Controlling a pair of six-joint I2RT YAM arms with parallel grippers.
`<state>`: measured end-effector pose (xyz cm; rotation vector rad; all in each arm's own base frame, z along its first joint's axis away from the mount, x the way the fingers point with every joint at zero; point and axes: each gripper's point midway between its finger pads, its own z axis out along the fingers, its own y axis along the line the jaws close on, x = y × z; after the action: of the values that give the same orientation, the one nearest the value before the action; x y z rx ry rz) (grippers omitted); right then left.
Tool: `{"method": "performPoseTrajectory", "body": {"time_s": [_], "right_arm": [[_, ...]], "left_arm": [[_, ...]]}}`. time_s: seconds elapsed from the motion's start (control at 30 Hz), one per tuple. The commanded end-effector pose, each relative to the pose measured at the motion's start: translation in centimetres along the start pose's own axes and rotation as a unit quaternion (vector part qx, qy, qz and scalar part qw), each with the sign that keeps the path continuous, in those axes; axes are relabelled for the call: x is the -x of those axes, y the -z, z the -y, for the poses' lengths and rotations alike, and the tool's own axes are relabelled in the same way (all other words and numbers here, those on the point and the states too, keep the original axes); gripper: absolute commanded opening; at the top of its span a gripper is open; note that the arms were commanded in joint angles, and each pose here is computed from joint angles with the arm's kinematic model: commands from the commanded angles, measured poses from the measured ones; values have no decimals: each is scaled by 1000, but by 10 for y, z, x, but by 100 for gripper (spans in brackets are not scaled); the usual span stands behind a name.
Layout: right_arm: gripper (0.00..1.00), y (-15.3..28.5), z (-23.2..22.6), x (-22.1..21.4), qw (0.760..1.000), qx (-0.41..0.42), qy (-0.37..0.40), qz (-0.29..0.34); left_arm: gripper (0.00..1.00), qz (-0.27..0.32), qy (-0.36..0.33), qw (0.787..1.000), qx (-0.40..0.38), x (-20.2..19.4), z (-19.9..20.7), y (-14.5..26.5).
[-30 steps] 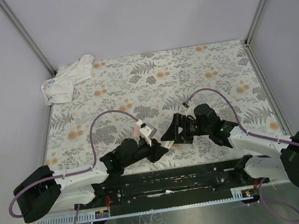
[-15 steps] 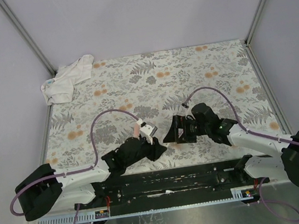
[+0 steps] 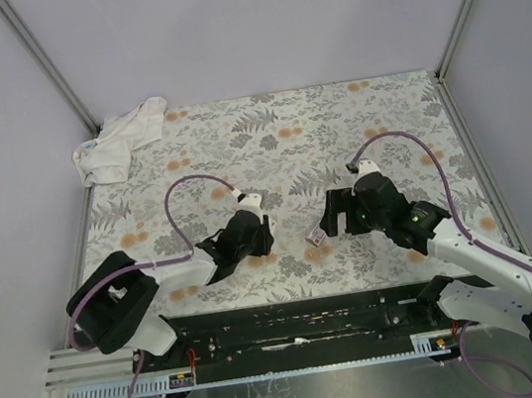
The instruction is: Load the staples into the stapler
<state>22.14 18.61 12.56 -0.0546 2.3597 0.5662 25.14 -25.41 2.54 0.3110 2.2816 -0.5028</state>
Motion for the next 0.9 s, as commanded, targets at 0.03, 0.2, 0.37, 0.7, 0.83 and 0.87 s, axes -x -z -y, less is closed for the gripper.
{"method": "performPoseTrajectory", "body": {"time_s": [0.03, 0.2, 0.37, 0.7, 0.83, 0.87], "right_arm": [[99, 0, 22, 1, 999, -45, 16, 14], [99, -4, 25, -4, 999, -46, 25, 9], [99, -4, 28, 2, 997, -54, 44, 17], [99, -22, 59, 80, 994, -63, 40, 77], [99, -18, 127, 120, 986, -102, -35, 129], [99, -14, 145, 125, 981, -119, -49, 144]], "left_arm": [[2, -5, 8, 999, 46, 4, -14, -9], [58, -18, 18, 999, 38, -6, -12, -8], [79, -11, 15, 1000, 4, 7, 3, -1], [88, 106, 74, 992, 2, 136, -38, 24], [88, 199, 178, 961, 76, 177, -143, 60], [88, 227, 194, 949, 99, 181, -168, 75]]}}
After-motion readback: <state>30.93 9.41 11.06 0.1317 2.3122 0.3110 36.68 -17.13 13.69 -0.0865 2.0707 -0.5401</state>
